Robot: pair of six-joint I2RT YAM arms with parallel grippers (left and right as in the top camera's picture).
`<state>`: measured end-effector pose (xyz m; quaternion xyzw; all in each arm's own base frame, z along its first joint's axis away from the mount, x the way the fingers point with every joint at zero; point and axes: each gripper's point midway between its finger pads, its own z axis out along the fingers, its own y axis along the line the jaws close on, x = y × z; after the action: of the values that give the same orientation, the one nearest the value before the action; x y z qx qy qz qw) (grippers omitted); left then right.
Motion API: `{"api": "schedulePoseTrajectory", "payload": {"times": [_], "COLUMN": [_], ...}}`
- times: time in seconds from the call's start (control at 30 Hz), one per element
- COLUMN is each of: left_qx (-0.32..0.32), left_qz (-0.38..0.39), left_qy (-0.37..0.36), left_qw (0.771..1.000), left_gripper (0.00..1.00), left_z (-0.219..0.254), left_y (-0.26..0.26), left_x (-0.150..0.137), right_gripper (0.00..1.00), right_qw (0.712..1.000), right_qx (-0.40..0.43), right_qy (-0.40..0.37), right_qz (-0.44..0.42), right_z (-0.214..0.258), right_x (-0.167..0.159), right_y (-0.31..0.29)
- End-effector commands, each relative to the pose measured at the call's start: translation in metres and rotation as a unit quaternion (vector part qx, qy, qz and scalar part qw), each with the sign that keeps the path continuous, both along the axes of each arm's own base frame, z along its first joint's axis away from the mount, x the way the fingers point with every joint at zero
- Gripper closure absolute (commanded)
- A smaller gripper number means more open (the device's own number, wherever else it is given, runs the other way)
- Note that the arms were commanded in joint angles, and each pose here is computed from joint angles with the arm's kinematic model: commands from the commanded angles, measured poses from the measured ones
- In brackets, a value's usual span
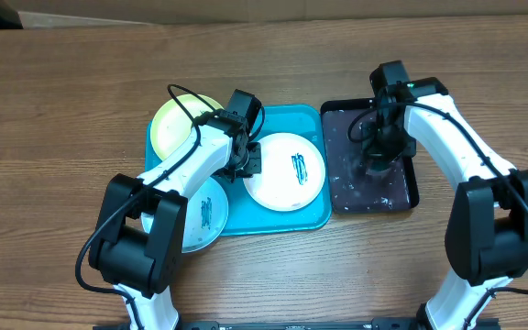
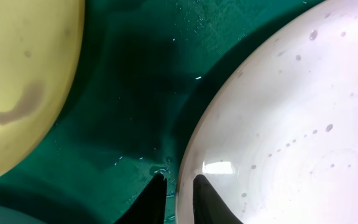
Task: Clean dirty plates on tray and stack at the side
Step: 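Rub the green sponge around the black tray with the right gripper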
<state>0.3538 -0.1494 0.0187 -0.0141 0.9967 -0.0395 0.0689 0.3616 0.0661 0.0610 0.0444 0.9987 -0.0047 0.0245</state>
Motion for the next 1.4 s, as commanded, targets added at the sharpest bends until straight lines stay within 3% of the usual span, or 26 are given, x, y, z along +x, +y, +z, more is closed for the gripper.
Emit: {"api": "schedulePoseTrajectory", "payload": {"times": [0.0, 0.4, 0.77, 0.97, 1.07, 1.17, 1.37], "left_qx": [0.001, 0.001, 0.001, 0.001, 0.001, 0.001, 0.001], "left_qz": [0.008, 0.007, 0.007, 0.007, 0.007, 0.008, 0.007], "left_qy": [0.007, 0.007, 0.007, 0.007, 0.007, 0.007, 0.007], "left_qw": [1.000, 1.000, 1.000, 1.000, 1.000, 1.000, 1.000], "left_gripper": [0.80, 0.79, 0.79, 0.78, 0.79, 0.82, 0.85], "left_z": [-0.005, -0.005, -0.005, -0.005, -0.005, -0.005, -0.005], "left_y": [0.000, 0.000, 0.000, 0.000, 0.000, 0.000, 0.000], "left_x": [-0.002, -0.002, -0.003, -0.003, -0.003, -0.003, -0.003], "right_gripper": [0.96, 0.96, 0.95, 0.82, 0.82, 0.96, 0.96], "right_qw": [1.000, 0.999, 0.999, 0.999, 0.999, 0.999, 0.999], "right_qx": [0.000, 0.045, 0.046, 0.045, 0.045, 0.045, 0.046], "right_qy": [-0.026, -0.003, -0.008, -0.003, -0.003, -0.003, -0.006], "right_qz": [0.003, 0.005, 0.003, 0.003, 0.003, 0.003, 0.003], "right_z": [0.021, 0.016, -0.037, -0.044, -0.044, -0.044, -0.037], "right_x": [0.006, -0.005, -0.017, -0.023, -0.023, -0.023, -0.018], "right_y": [0.000, 0.015, 0.012, 0.011, 0.011, 0.011, 0.012]}}
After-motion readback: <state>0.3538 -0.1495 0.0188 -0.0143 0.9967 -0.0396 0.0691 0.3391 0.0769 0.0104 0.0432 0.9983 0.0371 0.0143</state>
